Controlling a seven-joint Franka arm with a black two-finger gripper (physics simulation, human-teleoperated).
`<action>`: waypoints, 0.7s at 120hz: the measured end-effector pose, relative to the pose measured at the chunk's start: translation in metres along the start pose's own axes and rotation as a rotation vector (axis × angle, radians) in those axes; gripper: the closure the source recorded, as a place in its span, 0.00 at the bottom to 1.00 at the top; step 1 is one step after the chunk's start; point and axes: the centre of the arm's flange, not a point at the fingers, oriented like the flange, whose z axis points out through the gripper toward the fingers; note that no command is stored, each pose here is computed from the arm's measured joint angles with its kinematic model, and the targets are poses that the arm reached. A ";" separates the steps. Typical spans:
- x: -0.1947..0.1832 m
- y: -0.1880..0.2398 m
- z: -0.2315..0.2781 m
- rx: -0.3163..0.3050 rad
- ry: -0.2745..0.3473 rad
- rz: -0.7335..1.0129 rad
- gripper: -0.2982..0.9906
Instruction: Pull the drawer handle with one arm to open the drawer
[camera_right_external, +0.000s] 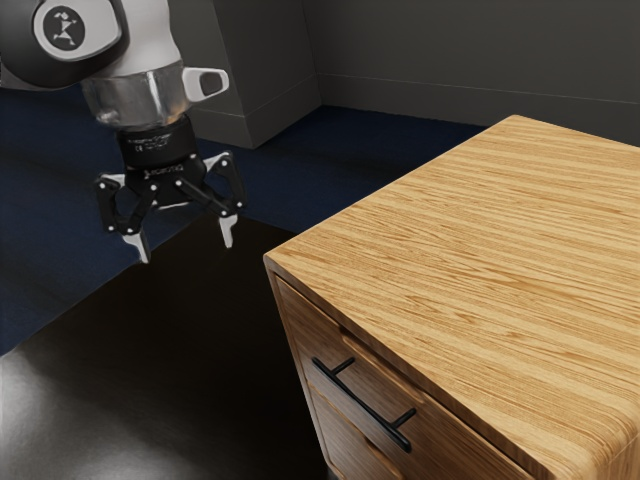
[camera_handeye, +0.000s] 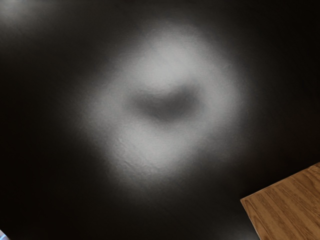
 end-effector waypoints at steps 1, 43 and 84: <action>0.000 0.001 0.000 -0.004 0.004 -0.008 0.23; -0.002 -0.004 -0.038 -0.136 0.103 -0.290 0.23; -0.152 -0.076 -0.111 -0.308 0.269 -0.383 0.23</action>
